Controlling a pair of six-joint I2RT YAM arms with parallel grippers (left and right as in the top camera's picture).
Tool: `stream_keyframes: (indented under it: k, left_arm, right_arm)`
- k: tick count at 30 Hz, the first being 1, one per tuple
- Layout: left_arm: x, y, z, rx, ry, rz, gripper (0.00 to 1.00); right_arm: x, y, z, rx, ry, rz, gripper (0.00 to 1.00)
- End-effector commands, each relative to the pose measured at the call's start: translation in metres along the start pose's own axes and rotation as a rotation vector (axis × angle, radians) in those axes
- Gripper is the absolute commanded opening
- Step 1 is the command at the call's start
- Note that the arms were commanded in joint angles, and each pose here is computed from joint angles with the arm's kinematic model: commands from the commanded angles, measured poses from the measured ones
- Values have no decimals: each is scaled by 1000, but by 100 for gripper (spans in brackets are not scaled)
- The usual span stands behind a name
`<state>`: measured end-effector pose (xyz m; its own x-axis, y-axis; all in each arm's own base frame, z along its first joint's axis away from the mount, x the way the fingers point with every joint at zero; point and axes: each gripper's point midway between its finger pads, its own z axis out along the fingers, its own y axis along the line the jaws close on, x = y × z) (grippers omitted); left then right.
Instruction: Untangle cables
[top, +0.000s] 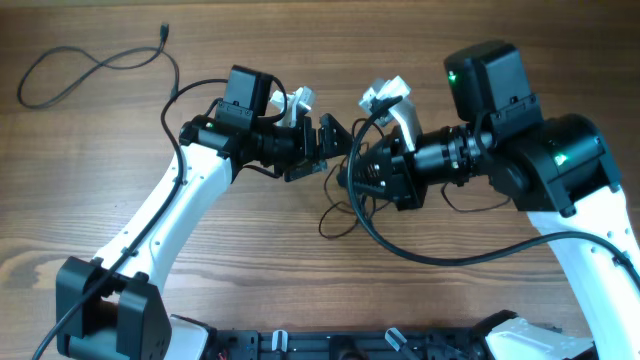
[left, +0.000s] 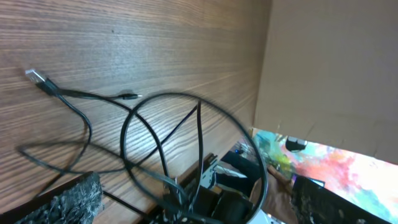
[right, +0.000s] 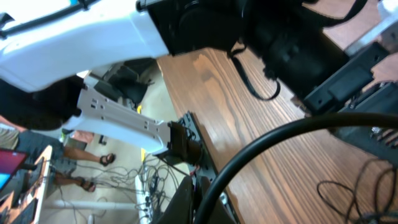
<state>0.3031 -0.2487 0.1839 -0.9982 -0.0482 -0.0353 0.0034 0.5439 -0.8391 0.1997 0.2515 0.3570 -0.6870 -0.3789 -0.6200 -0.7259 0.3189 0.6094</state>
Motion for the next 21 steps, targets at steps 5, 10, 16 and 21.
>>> stream_keyframes:
  k: [5, 10, 16, 21]
  left_arm:
    - [-2, 1, -1, -17, -19, 1, 100]
    - [10, -7, 8, -6, 21, 23, 100]
    - [8, 2, 17, -97, -19, 46, 92]
    - [8, 2, 17, -101, -22, 44, 93]
  right_arm:
    - [21, 3, 0, -15, 79, -88, 4]
    - [20, 4, 1, -22, 77, -102, 4]
    - [19, 21, 5, -117, 71, -146, 4]
    - [26, 38, 20, -167, 118, -192, 4]
